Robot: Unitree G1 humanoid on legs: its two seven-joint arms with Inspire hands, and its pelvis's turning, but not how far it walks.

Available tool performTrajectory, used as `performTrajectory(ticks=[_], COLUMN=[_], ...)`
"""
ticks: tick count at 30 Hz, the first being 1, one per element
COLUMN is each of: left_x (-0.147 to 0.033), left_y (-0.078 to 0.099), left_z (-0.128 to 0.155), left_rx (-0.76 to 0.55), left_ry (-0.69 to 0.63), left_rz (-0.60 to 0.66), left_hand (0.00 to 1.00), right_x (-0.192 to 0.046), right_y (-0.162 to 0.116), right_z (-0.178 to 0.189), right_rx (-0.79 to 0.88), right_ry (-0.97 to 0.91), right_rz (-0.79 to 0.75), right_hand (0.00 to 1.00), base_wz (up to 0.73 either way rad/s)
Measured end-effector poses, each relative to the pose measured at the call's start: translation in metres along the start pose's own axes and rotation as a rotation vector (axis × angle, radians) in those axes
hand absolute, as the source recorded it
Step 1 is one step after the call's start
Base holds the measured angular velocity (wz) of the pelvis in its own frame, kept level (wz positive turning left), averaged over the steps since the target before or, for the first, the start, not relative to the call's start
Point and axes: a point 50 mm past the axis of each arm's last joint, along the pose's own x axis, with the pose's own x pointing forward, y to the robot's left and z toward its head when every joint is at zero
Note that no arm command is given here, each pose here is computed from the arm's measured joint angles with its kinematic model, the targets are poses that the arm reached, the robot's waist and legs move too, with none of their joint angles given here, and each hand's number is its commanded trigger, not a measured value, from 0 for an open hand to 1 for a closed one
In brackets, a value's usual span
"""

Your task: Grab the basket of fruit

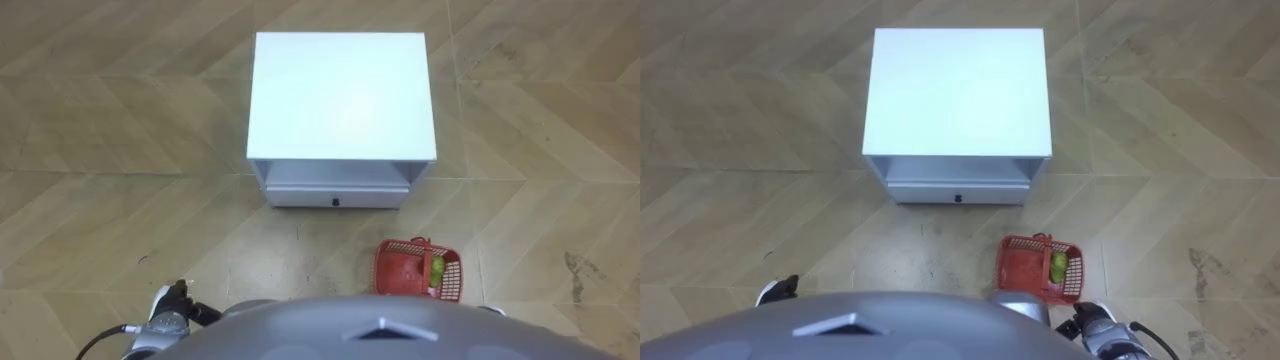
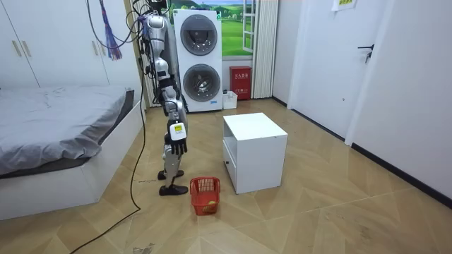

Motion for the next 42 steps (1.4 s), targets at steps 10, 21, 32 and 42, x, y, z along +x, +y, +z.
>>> performTrajectory(ticks=[10,21,32,42], left_x=[0.0000,-0.0003,-0.0006,-0.0008], left_y=[0.0005,0.0009,0.0013,0.0016], left_z=[0.0028,0.0036,0.0002,-0.0016], left_rx=[-0.001,-0.006,-0.006,-0.005], left_ry=[-0.012,-0.029,-0.023,-0.019], left_rz=[-0.002,0.001,0.002,0.002], left_hand=[0.00,0.00,0.00,0.00], right_x=[-0.0003,-0.0003,-0.0005,-0.0005], right_y=[-0.0025,-0.0033,-0.0014,-0.0006], right_z=[0.0053,0.0056,0.0030,-0.0002], right_rx=[-0.002,0.001,0.002,0.011], right_ry=[-0.021,-0.025,-0.029,-0.021], right_rz=[-0.012,-0.022,-0.009,-0.003], right_hand=[0.00,0.00,0.00,0.00], base_wz=[-0.01,0.01,0.02,0.01])
